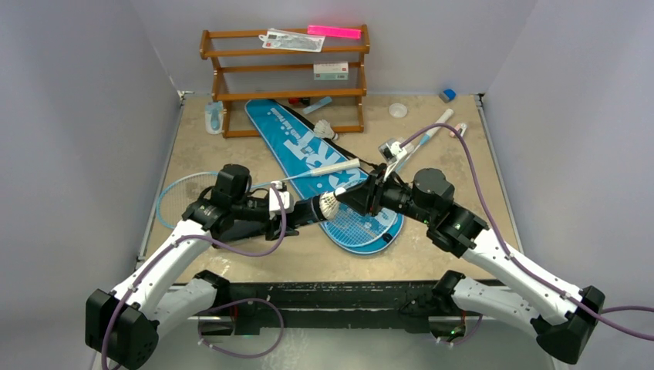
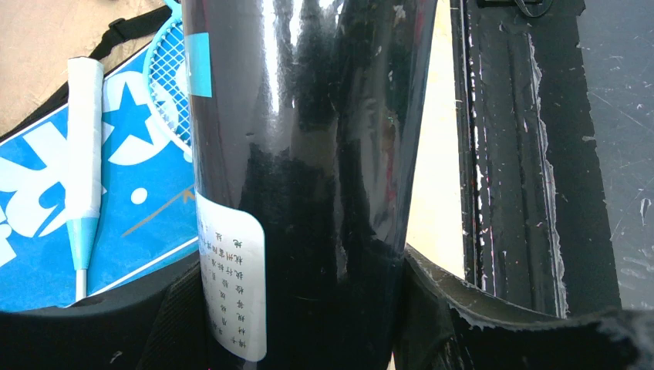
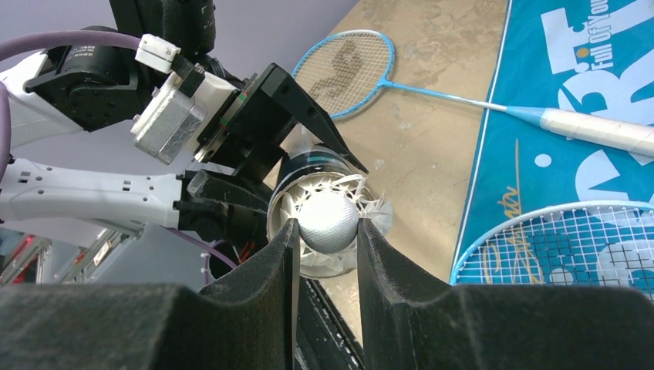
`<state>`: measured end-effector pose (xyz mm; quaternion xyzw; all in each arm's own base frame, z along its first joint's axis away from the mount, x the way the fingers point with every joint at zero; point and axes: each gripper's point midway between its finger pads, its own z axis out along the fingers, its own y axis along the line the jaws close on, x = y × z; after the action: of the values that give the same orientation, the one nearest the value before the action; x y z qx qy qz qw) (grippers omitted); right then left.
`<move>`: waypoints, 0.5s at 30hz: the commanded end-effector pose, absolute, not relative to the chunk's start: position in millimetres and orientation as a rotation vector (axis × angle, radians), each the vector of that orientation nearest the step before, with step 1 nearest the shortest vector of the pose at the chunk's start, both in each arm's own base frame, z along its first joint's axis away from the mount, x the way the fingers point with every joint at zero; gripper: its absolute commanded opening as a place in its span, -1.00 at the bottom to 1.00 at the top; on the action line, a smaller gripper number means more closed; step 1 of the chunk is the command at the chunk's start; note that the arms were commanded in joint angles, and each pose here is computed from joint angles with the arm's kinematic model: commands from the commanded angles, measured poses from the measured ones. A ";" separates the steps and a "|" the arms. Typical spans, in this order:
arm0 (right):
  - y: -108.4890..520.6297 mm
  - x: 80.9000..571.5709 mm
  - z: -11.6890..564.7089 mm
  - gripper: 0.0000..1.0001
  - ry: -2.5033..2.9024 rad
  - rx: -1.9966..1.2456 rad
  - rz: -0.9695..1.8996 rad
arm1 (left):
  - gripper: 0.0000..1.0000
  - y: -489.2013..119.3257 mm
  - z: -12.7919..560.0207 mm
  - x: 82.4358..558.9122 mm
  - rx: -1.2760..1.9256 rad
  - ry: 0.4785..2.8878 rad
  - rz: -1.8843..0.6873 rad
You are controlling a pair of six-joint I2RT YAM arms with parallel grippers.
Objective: Pack up the badminton gear
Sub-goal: Place the shuttlecock at the shuttle tube.
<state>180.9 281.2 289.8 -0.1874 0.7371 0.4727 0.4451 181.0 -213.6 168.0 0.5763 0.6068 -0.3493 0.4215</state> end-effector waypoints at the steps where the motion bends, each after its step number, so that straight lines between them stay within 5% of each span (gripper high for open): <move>1: 284.2 174.3 294.0 -0.54 1.814 -0.493 1.210 | -0.55 -223.1 189.7 177.6 1.429 1.444 -0.945; 8: 277.9 177.2 295.1 0.19 1.833 -0.479 1.163 | -0.55 -223.0 190.2 176.0 1.437 1.434 -0.947; 12: 280.4 176.2 292.6 0.25 1.853 -0.488 1.171 | -0.55 -223.2 190.5 175.5 1.439 1.431 -0.950; 15: 282.1 175.4 291.2 0.08 1.867 -0.489 1.181 | -0.55 -223.2 190.7 175.6 1.439 1.431 -0.949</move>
<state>178.1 278.6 274.9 -0.1893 0.7568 0.4595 0.4247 180.8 -214.1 168.9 0.5749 0.6069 -0.3512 0.4217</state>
